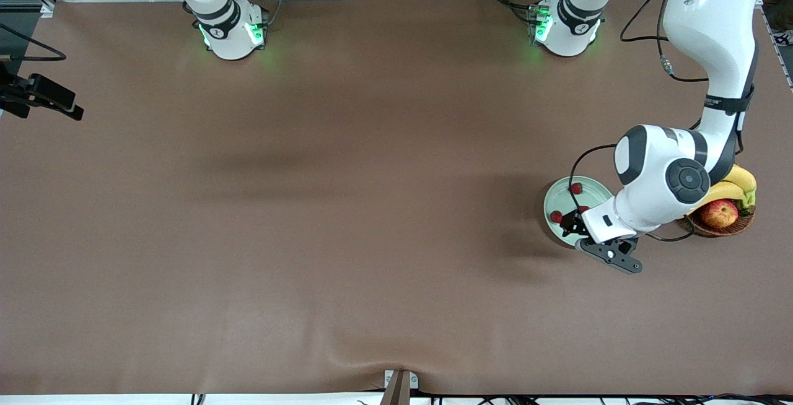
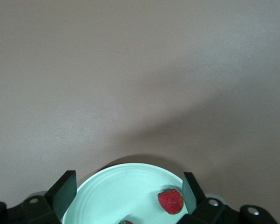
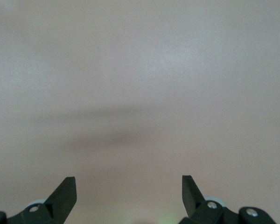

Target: Collect all strawberries into plate

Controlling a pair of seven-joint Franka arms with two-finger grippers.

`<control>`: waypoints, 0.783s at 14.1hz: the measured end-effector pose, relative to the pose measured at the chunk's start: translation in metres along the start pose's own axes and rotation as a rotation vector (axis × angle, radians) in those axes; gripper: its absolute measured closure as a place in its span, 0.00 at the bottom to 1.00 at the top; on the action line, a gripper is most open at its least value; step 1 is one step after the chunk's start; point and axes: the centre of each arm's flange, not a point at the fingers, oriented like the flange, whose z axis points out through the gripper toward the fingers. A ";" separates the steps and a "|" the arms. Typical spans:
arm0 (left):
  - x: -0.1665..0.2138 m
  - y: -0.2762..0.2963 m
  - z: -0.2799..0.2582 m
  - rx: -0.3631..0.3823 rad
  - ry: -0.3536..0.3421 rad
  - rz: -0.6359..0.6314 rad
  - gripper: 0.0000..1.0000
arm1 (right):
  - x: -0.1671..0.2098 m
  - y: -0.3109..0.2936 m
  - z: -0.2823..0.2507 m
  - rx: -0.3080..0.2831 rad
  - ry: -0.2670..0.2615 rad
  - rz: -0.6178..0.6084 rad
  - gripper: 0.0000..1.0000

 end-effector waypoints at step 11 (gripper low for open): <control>0.015 -0.008 -0.135 0.040 0.019 -0.112 0.00 | 0.000 0.000 0.000 0.000 0.000 0.000 0.00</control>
